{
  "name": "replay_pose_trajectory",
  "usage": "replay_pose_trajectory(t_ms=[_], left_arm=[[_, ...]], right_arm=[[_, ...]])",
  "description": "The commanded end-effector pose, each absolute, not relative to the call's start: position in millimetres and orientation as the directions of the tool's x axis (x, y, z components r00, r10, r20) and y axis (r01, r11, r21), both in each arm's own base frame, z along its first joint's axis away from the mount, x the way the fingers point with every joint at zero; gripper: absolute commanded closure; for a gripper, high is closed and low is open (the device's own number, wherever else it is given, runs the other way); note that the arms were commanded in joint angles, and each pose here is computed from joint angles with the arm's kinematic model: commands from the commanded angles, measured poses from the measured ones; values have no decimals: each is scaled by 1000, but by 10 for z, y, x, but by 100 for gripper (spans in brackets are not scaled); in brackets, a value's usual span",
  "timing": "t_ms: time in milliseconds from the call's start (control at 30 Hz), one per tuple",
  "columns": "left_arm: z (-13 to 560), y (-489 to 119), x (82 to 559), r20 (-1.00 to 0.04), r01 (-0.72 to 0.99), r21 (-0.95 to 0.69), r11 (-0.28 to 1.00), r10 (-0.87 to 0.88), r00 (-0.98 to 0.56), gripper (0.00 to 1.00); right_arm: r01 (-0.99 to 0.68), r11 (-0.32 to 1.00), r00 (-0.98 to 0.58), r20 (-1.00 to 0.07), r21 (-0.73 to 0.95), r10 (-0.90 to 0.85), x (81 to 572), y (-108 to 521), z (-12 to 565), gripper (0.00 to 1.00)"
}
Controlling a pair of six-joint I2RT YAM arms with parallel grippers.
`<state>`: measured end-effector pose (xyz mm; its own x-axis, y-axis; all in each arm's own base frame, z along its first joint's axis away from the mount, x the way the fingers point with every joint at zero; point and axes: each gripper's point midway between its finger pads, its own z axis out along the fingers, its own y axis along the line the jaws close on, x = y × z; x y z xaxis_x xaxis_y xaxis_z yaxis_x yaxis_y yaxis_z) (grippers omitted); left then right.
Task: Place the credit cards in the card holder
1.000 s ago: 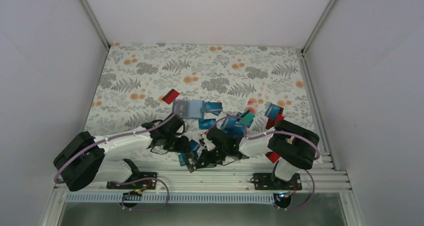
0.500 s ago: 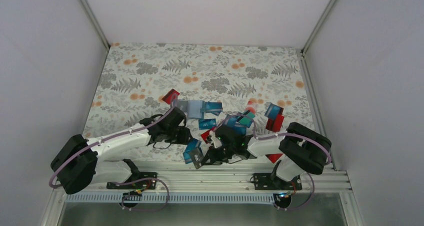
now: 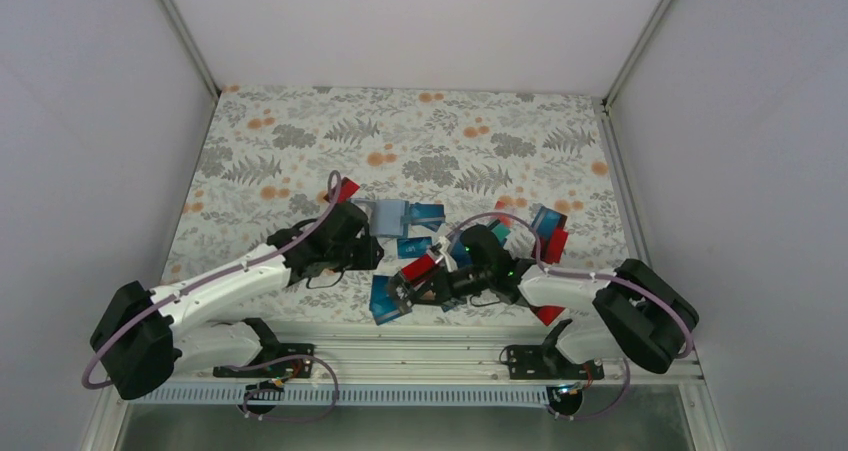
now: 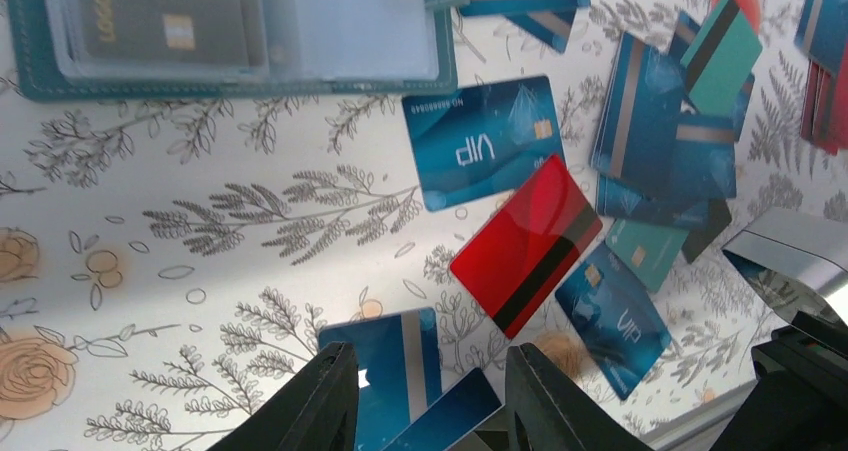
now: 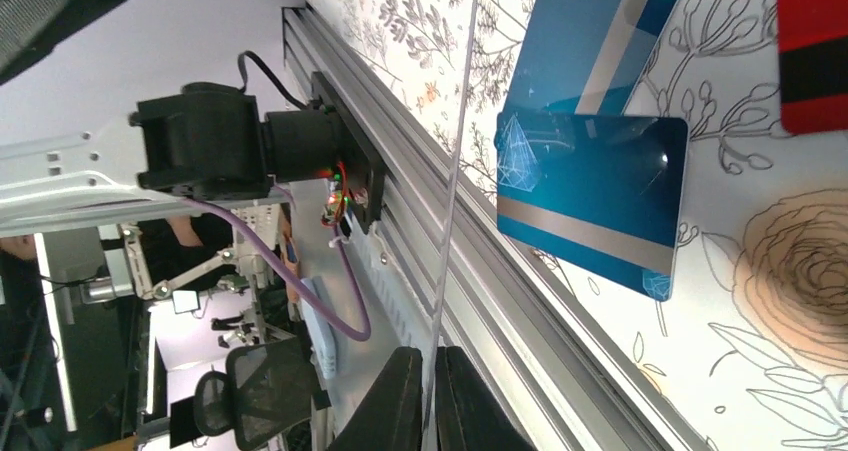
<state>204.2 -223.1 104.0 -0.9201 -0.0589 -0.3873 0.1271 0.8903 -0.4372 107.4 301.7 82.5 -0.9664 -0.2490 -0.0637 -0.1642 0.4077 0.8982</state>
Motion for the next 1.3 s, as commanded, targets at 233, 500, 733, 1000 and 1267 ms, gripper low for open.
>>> replay_pose_trajectory(t_ms=[233, 500, 733, 1000, 1267], left_arm=[[1560, -2079, 2369, -487, 71, -555, 829, -254, -836, 62], [1849, -2135, 2421, -500, 196, -724, 661, -308, -810, 59], [2121, -2234, 2482, -525, 306, -790, 530, -328, -785, 58], [2270, -2211, 2592, -469, 306, -862, 403, -409, -783, 60], [2291, -2227, 2659, -420, 284, -893, 349, -421, -804, 59]], right_arm=[[-188, 244, -965, -133, 951, -226, 1481, 3031, 1265, 96], [-204, 199, -970, -170, 958, -176, 2003, 3090, 1560, 96], [-227, 164, -968, -202, 960, -151, 2334, 3170, 1811, 96], [-235, 134, -968, -220, 963, -120, 2553, 3201, 2015, 96], [-261, 96, -964, -254, 961, -84, 2726, 3208, 2262, 96]])
